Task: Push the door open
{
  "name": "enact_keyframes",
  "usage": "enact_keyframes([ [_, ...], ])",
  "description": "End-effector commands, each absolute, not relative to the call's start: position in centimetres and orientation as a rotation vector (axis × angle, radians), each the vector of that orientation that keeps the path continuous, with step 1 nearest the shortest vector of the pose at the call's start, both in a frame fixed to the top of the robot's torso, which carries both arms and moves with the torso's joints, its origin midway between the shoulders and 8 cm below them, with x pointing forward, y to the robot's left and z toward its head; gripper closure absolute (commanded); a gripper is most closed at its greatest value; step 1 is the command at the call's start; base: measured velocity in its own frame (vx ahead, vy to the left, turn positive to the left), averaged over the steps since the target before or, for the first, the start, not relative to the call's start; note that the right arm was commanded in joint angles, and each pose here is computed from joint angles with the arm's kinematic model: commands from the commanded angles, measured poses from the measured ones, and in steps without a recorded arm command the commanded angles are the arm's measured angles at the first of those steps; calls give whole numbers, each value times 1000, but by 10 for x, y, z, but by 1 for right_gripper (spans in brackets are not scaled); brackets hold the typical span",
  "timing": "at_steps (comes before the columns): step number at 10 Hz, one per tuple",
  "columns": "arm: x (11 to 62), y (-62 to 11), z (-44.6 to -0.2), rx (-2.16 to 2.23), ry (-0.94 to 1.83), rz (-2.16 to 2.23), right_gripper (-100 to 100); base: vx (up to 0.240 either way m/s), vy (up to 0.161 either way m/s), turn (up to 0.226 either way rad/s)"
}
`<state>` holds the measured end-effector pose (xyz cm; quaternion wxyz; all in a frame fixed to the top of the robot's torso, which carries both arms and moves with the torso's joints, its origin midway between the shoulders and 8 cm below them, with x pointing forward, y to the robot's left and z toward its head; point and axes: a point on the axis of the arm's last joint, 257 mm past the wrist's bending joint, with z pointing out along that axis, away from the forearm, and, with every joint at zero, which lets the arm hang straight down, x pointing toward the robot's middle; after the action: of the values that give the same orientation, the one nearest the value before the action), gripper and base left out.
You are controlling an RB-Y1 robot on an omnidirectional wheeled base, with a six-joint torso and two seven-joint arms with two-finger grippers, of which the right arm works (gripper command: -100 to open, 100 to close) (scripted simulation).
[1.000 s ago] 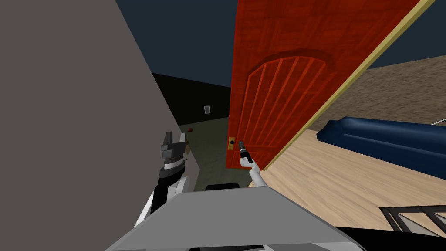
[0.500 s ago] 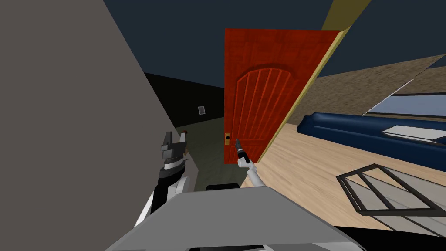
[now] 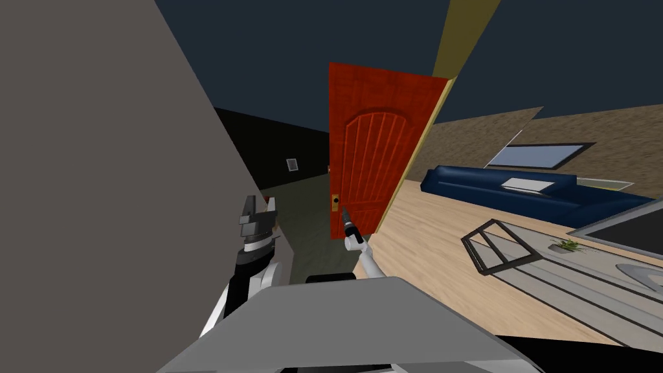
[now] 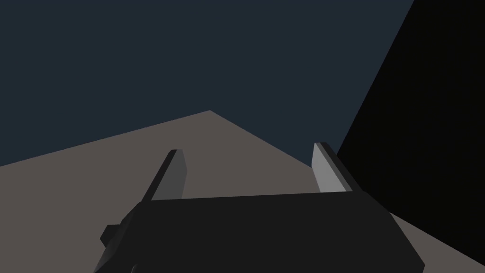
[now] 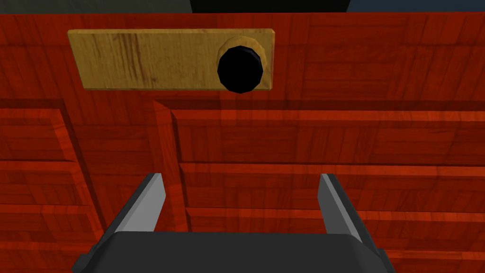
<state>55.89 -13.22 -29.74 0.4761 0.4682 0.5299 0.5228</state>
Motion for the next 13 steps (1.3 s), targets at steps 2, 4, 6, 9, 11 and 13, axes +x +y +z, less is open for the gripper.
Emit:
enact_keyframes([
  [2,560,-146,-299,1122,1305,1249,-100,30,15,2],
  [4,561,-154,-299,1110,1309,1230,-100,200,-10,14],
  [6,562,-157,-299,1105,1308,1221,-100,275,-5,20],
  [9,561,-142,-298,1125,1293,1245,-100,215,45,18],
  [11,561,-129,-296,1144,1282,1268,-100,141,94,8],
  [13,561,-133,-297,1139,1285,1262,100,19,24,-1],
])
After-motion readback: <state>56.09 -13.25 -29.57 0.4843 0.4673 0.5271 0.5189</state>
